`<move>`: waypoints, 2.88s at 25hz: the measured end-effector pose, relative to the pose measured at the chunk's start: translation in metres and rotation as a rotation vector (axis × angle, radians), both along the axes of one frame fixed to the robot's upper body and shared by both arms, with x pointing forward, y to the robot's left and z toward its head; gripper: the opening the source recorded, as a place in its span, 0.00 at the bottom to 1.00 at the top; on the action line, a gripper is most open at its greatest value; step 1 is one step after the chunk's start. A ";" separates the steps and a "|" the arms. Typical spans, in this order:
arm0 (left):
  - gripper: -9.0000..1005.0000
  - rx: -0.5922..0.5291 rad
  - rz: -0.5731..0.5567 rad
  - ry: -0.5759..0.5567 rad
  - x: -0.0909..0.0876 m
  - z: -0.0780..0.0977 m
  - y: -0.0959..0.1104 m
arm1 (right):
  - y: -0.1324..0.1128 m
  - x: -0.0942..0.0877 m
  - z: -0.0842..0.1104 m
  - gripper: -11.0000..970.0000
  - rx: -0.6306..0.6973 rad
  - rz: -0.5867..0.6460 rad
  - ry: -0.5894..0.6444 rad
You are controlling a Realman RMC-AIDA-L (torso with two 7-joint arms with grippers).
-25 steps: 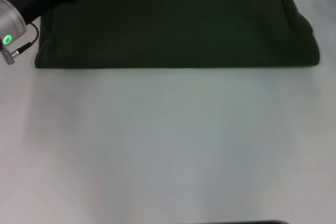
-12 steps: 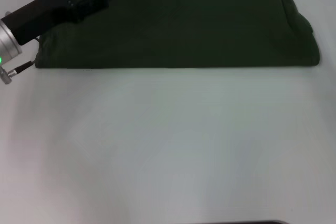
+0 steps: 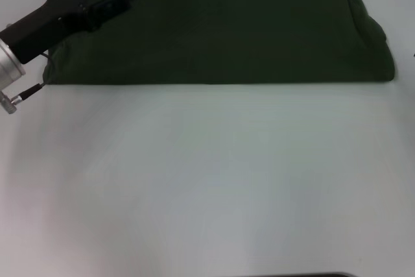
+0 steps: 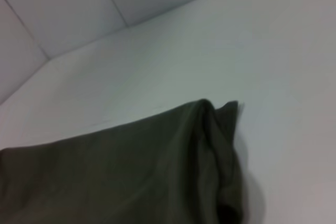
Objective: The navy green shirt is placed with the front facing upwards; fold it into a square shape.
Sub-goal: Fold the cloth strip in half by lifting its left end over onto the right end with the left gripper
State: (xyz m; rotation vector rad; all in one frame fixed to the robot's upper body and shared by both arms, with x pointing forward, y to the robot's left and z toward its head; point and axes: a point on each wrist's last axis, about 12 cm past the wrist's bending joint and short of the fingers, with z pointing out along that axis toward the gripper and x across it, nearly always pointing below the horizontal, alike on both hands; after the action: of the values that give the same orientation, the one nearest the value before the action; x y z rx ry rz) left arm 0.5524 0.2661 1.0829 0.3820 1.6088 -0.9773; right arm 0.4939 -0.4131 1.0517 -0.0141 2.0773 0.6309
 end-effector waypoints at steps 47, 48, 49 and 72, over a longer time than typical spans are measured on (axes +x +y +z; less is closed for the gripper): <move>0.92 0.040 -0.070 0.066 0.000 -0.006 -0.012 | 0.028 0.069 0.021 0.77 0.164 -0.087 0.232; 0.92 0.040 -0.071 0.065 0.000 -0.006 -0.012 | 0.030 0.072 0.021 0.77 0.157 -0.088 0.229; 0.92 0.040 -0.071 0.065 0.000 -0.006 -0.012 | 0.032 0.074 0.021 0.77 0.150 -0.090 0.227; 0.92 0.032 -0.050 0.060 0.000 -0.005 -0.009 | 0.055 0.095 0.009 0.77 0.092 -0.133 0.230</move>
State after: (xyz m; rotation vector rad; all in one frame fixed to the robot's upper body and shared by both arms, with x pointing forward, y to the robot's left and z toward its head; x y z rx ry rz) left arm 0.5524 0.2575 1.0775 0.4199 1.6776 -1.0098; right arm 0.5891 -0.3580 1.0604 0.2587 2.2452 0.6715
